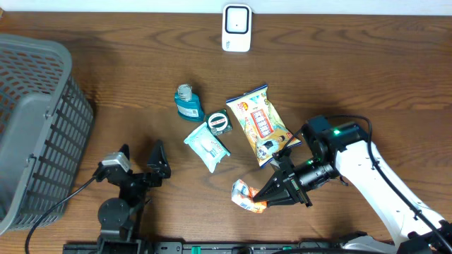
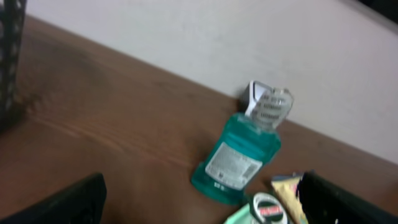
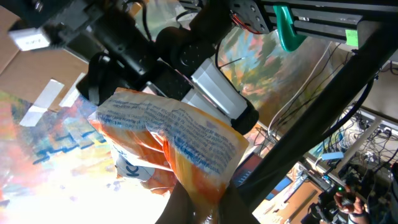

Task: Scan the item barcode
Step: 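Lift the orange tissue pack with the right gripper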

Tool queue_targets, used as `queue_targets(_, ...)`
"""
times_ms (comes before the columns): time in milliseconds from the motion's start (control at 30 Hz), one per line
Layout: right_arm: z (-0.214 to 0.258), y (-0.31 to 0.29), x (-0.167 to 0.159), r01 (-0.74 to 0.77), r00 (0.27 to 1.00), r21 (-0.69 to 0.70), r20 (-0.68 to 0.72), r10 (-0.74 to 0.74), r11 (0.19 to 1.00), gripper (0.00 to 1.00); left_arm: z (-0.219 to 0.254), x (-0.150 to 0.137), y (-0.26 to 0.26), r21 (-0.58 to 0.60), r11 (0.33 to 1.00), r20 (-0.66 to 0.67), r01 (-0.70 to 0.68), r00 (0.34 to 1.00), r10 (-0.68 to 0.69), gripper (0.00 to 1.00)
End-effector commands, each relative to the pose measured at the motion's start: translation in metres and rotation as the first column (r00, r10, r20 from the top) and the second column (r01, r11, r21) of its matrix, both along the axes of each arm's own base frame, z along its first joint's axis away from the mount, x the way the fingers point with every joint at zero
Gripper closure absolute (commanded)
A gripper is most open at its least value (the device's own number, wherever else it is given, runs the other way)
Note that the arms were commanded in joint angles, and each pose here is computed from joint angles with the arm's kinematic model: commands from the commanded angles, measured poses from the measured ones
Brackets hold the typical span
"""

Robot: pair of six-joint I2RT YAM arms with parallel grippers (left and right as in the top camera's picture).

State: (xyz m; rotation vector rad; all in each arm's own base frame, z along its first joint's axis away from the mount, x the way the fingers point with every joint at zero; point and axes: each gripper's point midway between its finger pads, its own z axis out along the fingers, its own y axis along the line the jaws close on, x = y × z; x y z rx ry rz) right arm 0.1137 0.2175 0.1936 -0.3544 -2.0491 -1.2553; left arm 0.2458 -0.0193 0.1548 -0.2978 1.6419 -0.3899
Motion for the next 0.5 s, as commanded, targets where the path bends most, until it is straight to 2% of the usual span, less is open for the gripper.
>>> queue_targets(0,0.007,0.001,0.003,0.016,1.0,0.026,0.003,-0.016,1.0,0.99,0.0,0.0,0.003,0.001,1.0,0.002,-0.017,1.0,0.017,0.02)
queue_targets(267,0.007,0.002,0.005,0.015,1.0,0.034,0.023,-0.016,0.999,0.99,-0.021,-0.002,0.004,0.01,1.0,-0.082,-0.017,0.996,0.018,0.02)
queue_targets(467,0.005,0.004,0.011,0.014,0.998,0.05,0.068,-0.017,0.999,0.99,-0.021,-0.002,0.004,0.01,1.0,-0.083,-0.017,0.996,0.018,0.02)
